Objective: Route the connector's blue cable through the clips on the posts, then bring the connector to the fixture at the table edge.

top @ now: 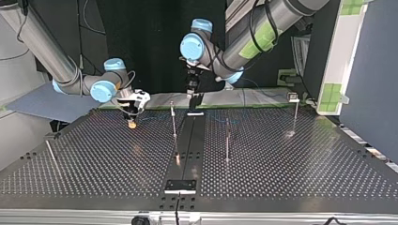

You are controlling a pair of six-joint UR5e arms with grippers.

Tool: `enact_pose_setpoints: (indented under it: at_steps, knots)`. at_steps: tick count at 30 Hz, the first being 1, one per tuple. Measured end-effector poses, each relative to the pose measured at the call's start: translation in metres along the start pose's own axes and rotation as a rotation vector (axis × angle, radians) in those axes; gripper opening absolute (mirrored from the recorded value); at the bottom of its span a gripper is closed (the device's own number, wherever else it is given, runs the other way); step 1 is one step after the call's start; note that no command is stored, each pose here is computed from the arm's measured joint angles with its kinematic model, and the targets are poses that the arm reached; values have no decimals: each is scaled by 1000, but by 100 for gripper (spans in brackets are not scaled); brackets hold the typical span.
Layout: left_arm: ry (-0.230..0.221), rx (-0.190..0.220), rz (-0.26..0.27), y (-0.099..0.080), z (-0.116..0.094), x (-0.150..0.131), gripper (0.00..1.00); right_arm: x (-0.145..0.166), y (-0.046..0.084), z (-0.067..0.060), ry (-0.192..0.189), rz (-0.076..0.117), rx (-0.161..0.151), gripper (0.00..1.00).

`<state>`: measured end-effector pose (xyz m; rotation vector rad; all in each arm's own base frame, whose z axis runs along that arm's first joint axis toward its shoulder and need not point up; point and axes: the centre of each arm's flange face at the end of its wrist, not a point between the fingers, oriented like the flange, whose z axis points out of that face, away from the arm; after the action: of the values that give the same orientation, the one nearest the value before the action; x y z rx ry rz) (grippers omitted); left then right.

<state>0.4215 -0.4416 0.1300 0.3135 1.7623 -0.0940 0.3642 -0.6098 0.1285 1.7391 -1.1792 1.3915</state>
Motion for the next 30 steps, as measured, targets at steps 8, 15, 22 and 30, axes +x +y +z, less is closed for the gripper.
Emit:
enact_pose_setpoints:
  at_steps: [8, 15, 22, 30]
  knots:
    - [-36, 74, -47, -10, 2, -4, 100, 0, -2, 0, 1, -3, 3, 0]
    - [-63, 135, -80, -18, 3, -7, 100, 0, -3, 0, 2, -3, 4, 0]
    - [-65, 157, -83, -22, 2, -7, 100, 0, -3, 0, 2, -3, 3, 0]
    - [-59, 153, -80, -22, 1, -6, 100, 0, -3, 0, 0, -3, 3, 0]
